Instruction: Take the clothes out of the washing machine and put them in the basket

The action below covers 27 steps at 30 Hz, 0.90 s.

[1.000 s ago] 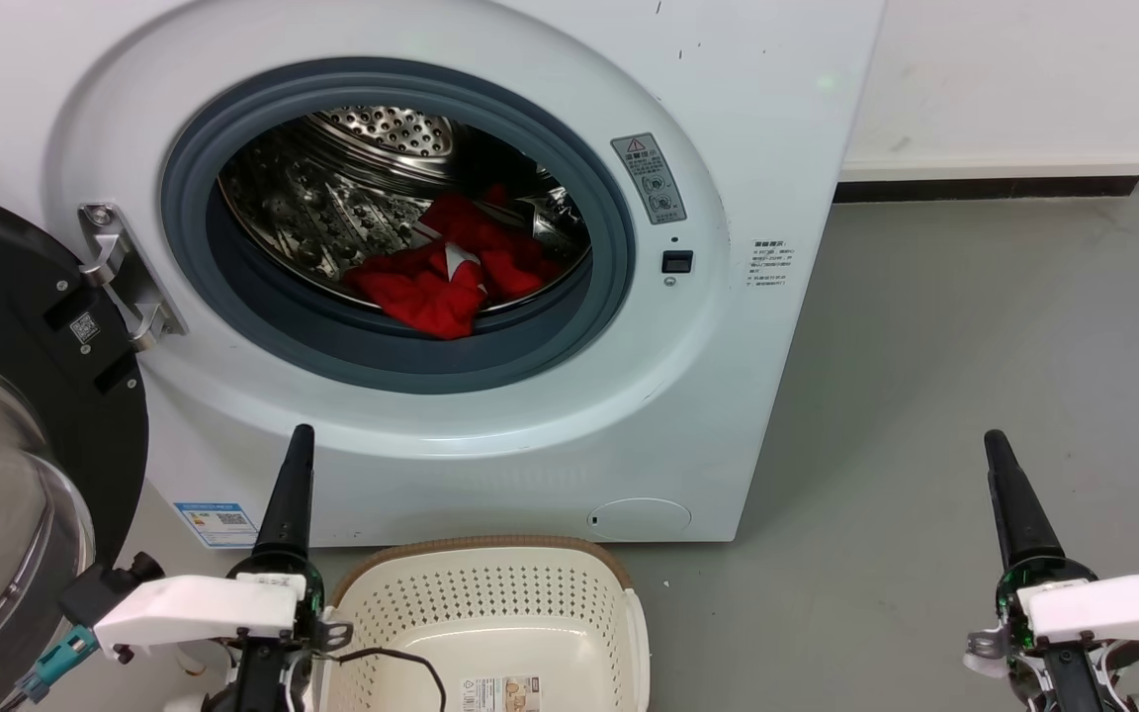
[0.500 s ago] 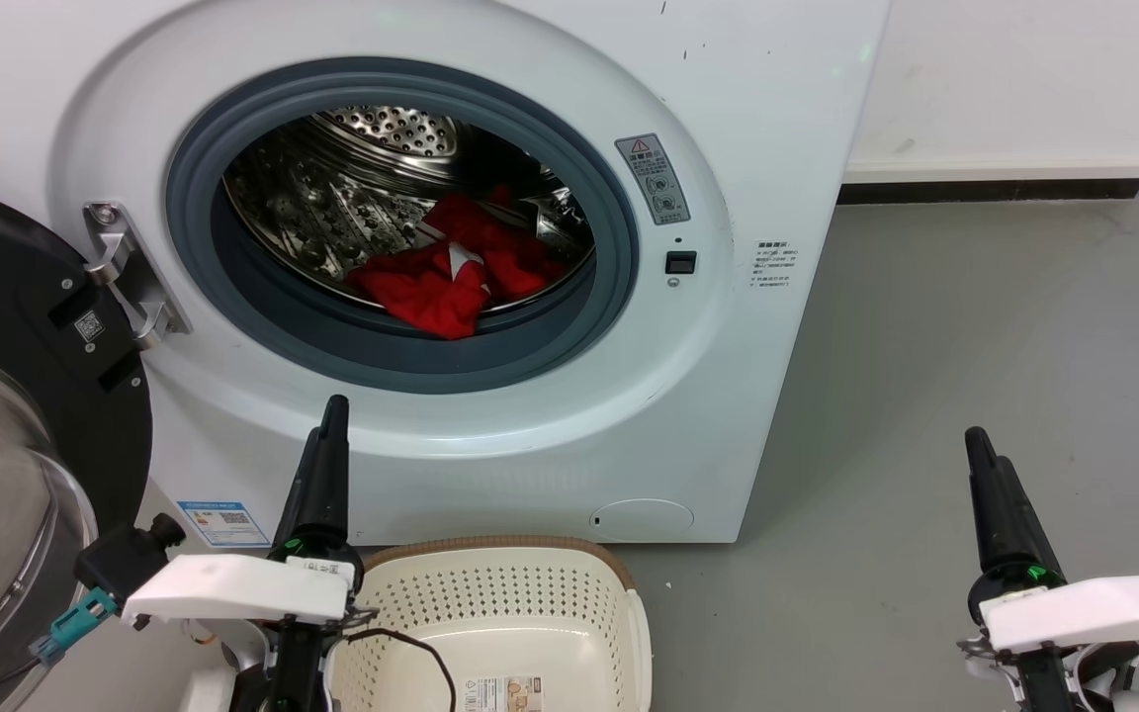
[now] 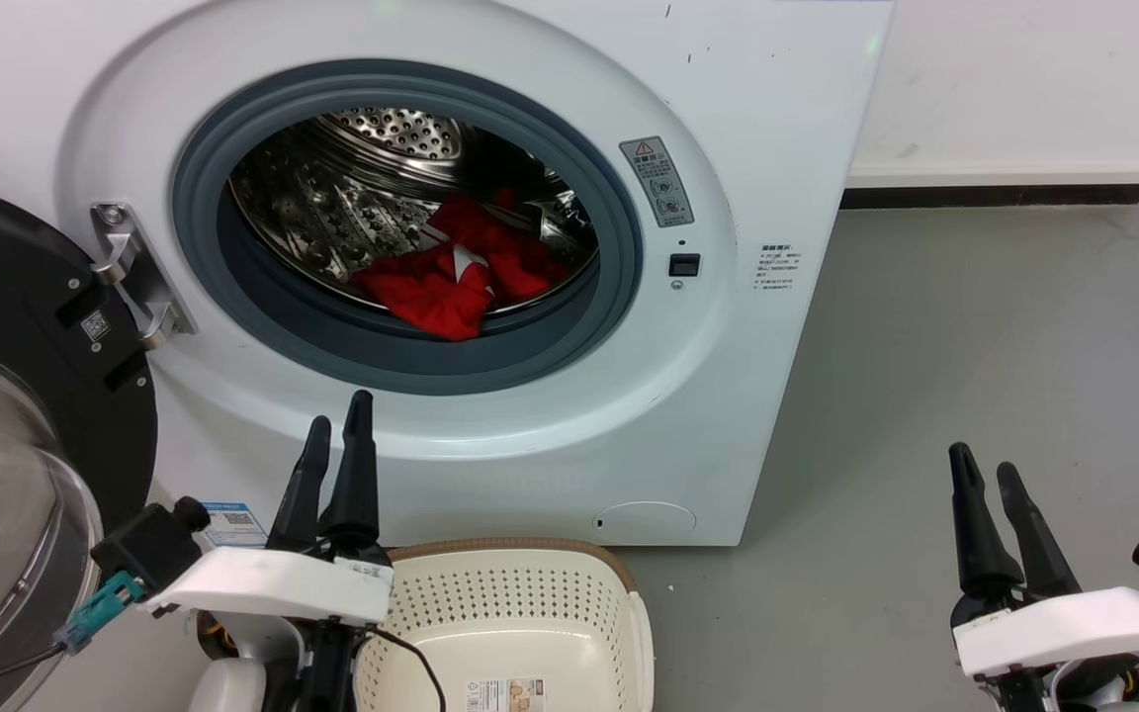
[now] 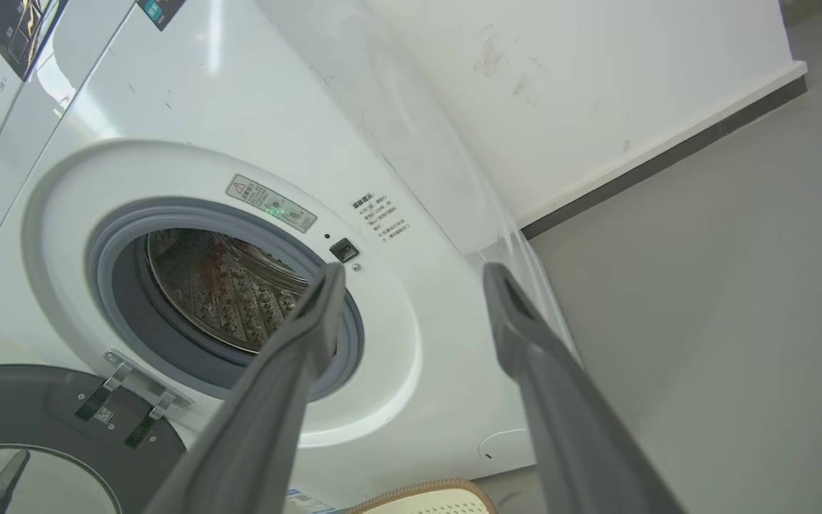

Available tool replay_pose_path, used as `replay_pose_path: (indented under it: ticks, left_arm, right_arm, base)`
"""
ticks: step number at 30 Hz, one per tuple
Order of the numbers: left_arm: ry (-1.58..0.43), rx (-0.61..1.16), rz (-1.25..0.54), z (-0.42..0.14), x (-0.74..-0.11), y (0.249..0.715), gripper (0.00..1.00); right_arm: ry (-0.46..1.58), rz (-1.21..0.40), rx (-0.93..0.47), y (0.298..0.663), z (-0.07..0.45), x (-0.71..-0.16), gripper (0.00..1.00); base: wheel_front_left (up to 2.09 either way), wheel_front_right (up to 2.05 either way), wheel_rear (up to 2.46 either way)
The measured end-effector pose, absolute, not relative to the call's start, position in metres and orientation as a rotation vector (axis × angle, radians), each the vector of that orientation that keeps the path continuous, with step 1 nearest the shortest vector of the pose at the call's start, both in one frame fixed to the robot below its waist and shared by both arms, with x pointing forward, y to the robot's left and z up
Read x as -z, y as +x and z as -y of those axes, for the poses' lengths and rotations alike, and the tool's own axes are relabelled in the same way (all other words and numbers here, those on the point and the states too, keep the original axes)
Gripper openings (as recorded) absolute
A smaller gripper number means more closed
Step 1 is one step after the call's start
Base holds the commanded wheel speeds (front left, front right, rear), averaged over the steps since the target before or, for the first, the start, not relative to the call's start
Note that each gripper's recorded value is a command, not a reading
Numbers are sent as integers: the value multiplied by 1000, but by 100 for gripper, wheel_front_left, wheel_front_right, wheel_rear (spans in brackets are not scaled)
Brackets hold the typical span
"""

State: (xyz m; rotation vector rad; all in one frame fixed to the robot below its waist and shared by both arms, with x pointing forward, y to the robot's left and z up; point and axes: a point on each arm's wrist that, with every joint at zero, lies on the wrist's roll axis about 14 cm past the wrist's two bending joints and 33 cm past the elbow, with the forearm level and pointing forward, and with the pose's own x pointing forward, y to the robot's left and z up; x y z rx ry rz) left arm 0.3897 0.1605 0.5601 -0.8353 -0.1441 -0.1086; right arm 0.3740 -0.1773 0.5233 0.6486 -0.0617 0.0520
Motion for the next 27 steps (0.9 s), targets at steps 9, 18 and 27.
replay_pose_path:
  ticks: [9,18,27]
  left_arm:
    - [-652,93,121,-153,-552,389,100]
    - [-494,82,92,-146,-539,388,100]
    - [-400,89,95,-142,-536,386,100]
  right_arm:
    - [498,70,-71,372,174,-528,100]
    - [393,51,-72,369,174,-522,100]
    - [317,48,-77,369,173,-521,100]
  base:
    - [0,0,0]
    - [0,0,0]
    - [0,0,0]
